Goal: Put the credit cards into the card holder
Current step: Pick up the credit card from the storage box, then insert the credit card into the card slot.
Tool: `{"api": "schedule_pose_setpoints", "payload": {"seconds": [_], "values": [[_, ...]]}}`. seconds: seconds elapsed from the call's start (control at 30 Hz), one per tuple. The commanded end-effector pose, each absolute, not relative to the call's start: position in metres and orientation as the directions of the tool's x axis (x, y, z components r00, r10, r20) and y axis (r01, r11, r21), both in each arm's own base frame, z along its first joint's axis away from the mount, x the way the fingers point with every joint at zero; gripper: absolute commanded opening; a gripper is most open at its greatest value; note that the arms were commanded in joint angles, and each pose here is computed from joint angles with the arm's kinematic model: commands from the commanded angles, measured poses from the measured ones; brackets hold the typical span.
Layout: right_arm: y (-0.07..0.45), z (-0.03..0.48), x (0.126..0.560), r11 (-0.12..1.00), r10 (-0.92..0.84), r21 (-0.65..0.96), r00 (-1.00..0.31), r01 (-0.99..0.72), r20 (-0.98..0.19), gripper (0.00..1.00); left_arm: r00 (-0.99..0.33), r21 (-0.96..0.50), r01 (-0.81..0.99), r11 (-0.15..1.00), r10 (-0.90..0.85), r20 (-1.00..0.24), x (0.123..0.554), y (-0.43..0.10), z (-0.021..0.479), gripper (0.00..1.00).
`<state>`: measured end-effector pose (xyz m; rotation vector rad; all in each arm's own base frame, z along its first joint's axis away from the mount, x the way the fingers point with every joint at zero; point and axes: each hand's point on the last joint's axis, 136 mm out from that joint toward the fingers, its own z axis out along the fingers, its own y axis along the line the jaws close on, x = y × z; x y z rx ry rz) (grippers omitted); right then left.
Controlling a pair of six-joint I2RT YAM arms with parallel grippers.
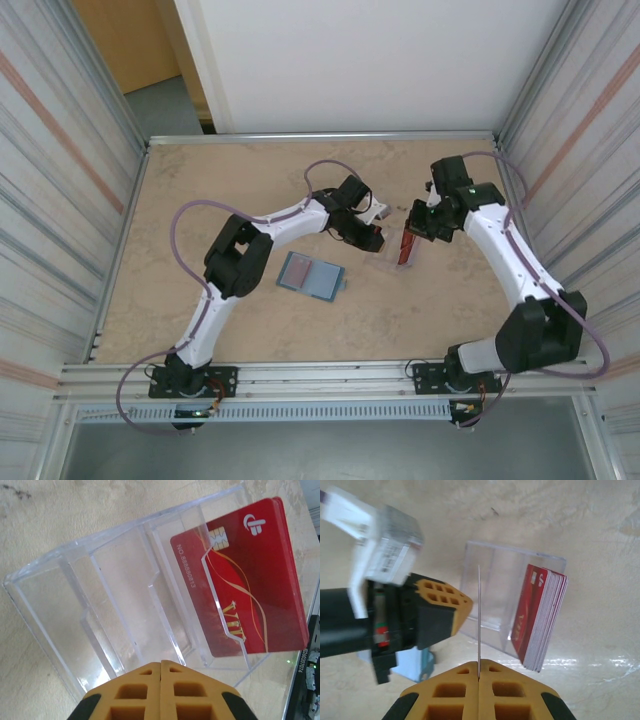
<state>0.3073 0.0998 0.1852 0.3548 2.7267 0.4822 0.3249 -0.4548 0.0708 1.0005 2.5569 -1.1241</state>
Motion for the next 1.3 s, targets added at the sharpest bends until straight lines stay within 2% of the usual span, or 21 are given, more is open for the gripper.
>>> {"api": "schedule_pose_setpoints", "payload": {"seconds": [0.0,0.17,0.3,0.43,0.57,0.77,1.1,1.27], "values": [[0.105,0.206,0.296,0.874,0.337,0.458,-0.881,0.161,-0.334,0.00,-0.742,-0.575,0.668,0.472,0.478,-0.470,0.327,-0.446,0.132,0.05],[0.125,0.219,0.283,0.792,0.395,0.603,-0.833,0.096,-0.387,0.00,-0.683,-0.484,0.729,0.484,0.462,-0.566,0.335,-0.429,0.173,0.17],[0.143,0.225,0.271,0.786,0.374,0.618,-0.820,0.031,-0.434,0.00,-0.656,-0.438,0.748,0.498,0.456,-0.602,0.332,-0.397,0.190,0.23],[0.170,0.221,0.262,0.793,0.314,0.607,-0.826,-0.043,-0.469,0.00,-0.650,-0.392,0.740,0.546,0.430,-0.627,0.330,-0.340,0.194,0.25],[0.203,0.208,0.261,0.759,0.294,0.644,-0.830,-0.099,-0.474,0.00,-0.681,-0.351,0.689,0.634,0.401,-0.613,0.333,-0.275,0.183,0.17],[0.247,0.179,0.262,0.739,0.227,0.660,-0.873,-0.135,-0.432,0.00,-0.767,-0.406,0.543,0.735,0.239,-0.596,0.336,-0.198,0.161,0.02],[0.296,0.114,0.266,0.704,0.201,0.711,-0.958,-0.003,-0.204,0.00,-0.873,-0.493,0.483,0.723,0.351,-0.339,0.305,-0.188,0.097,0.00],[0.321,0.090,0.262,0.691,0.155,0.723,-0.979,0.010,-0.134,0.00,-0.894,-0.528,0.448,0.721,0.352,-0.277,0.306,-0.196,0.078,0.00]]}}
